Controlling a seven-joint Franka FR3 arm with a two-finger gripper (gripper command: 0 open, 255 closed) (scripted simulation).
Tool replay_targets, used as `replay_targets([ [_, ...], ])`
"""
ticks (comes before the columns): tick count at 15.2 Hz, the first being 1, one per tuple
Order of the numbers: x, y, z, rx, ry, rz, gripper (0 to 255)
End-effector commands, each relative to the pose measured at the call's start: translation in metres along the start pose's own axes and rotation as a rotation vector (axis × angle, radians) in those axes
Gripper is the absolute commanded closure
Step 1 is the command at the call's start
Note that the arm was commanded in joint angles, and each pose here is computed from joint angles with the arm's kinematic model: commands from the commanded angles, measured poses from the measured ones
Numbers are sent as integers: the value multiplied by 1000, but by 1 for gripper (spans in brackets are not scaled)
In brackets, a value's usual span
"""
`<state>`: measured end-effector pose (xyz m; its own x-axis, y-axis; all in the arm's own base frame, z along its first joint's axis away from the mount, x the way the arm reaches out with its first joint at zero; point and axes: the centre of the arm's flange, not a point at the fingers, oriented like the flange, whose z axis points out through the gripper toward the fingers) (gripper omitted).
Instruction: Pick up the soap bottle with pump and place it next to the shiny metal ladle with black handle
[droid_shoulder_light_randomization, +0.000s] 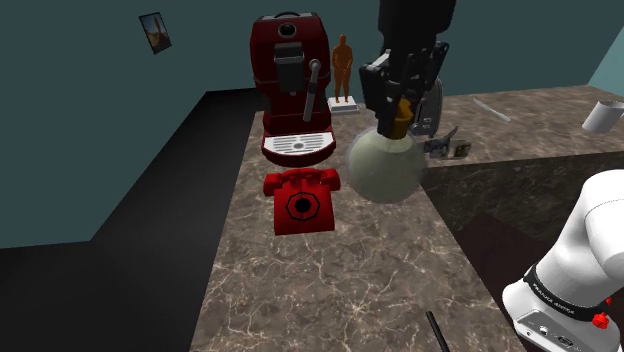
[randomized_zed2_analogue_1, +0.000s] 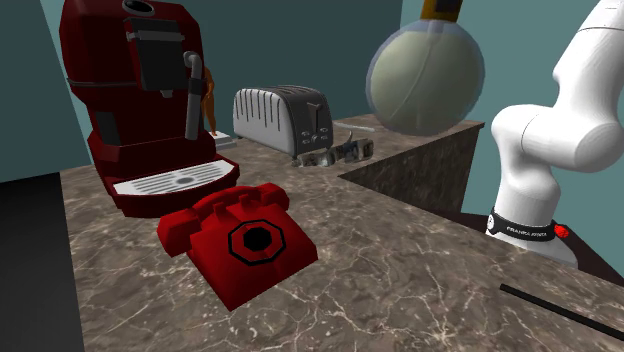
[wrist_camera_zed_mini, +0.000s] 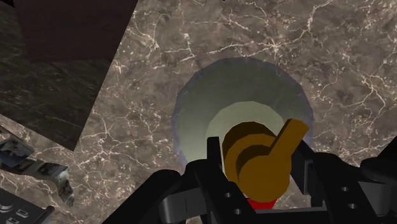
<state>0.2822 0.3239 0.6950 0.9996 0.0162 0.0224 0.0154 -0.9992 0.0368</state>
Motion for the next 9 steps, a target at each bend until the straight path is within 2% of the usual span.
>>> replay_targets([
  [1,-2,-1,10,0,0,1,255],
  [9,-3,-3,52,0,0,1,255],
])
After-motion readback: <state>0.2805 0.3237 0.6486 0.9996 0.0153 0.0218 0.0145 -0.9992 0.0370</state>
